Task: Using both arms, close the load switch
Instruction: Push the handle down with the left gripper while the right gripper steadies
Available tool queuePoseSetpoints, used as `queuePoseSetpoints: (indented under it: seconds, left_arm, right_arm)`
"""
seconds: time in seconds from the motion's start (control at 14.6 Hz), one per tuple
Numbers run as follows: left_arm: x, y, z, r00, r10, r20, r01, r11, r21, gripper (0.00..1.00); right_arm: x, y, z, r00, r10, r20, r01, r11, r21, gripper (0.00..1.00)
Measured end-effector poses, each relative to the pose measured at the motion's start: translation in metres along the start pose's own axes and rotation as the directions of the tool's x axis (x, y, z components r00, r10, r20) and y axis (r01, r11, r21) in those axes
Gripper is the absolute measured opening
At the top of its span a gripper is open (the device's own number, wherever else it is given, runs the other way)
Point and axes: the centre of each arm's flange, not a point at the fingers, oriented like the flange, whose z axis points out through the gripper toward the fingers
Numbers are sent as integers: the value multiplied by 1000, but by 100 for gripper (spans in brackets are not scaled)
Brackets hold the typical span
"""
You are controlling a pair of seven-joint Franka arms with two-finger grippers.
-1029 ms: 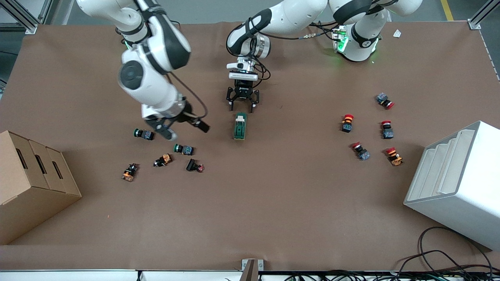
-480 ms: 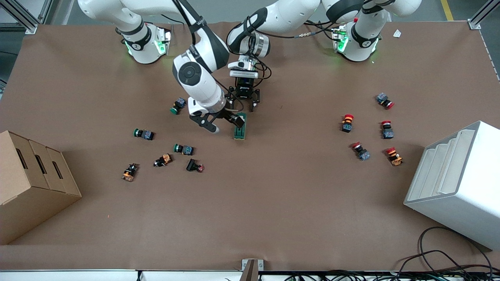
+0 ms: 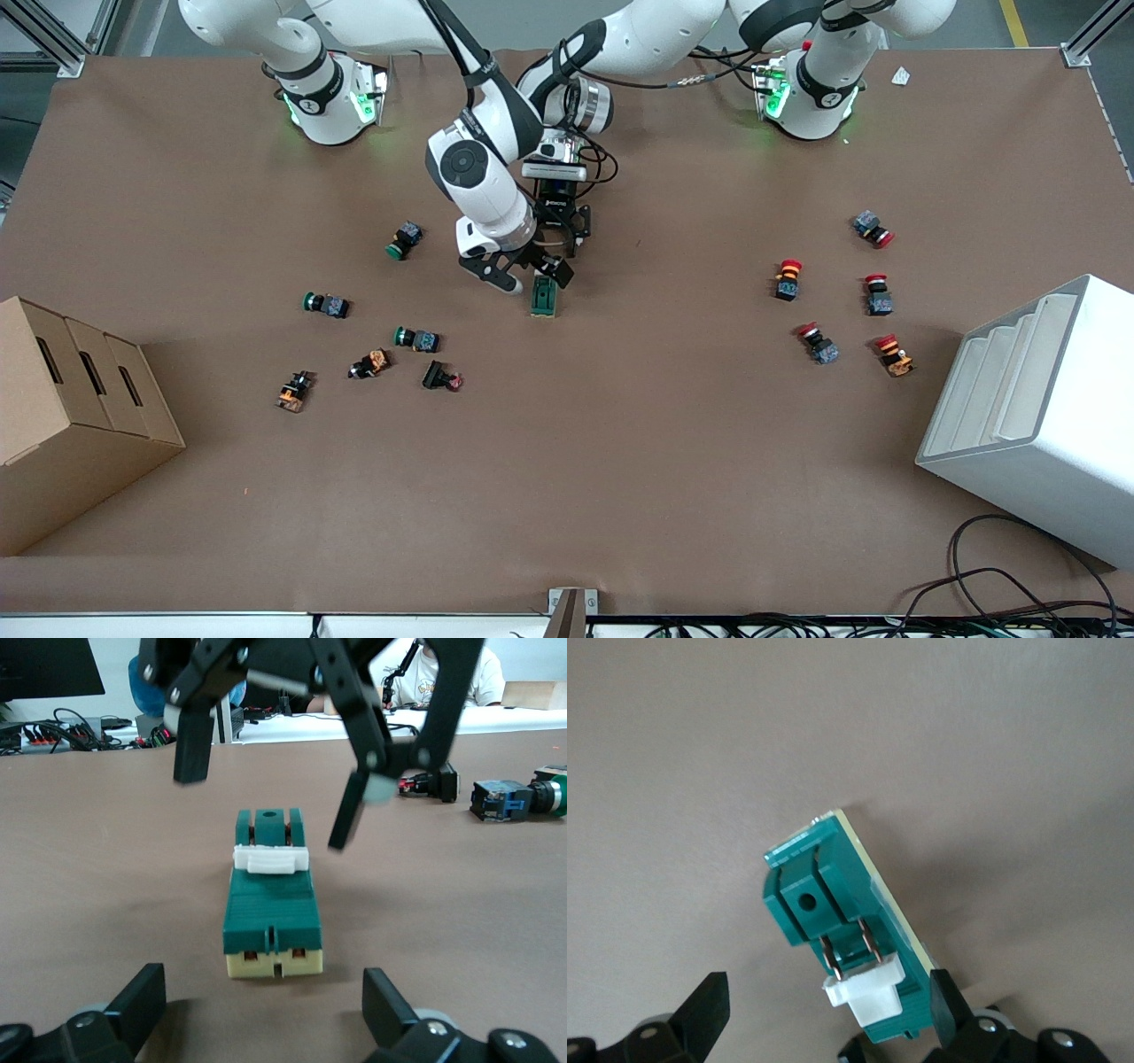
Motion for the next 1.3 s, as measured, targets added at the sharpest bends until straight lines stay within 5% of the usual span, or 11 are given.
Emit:
queuePoseSetpoints:
  seconds: [0.34, 1.3]
  left_arm:
    - [-1, -1, 7, 1000, 4, -15, -4, 1000, -1, 99]
    - [-2, -1, 7, 1000, 4, -16, -4, 1000, -1, 99]
  right_arm:
    - [-28, 3, 12, 1000, 15, 14, -15, 1000, 23, 100]
    - [-21, -12, 14, 998, 64, 7, -65, 995, 77, 100]
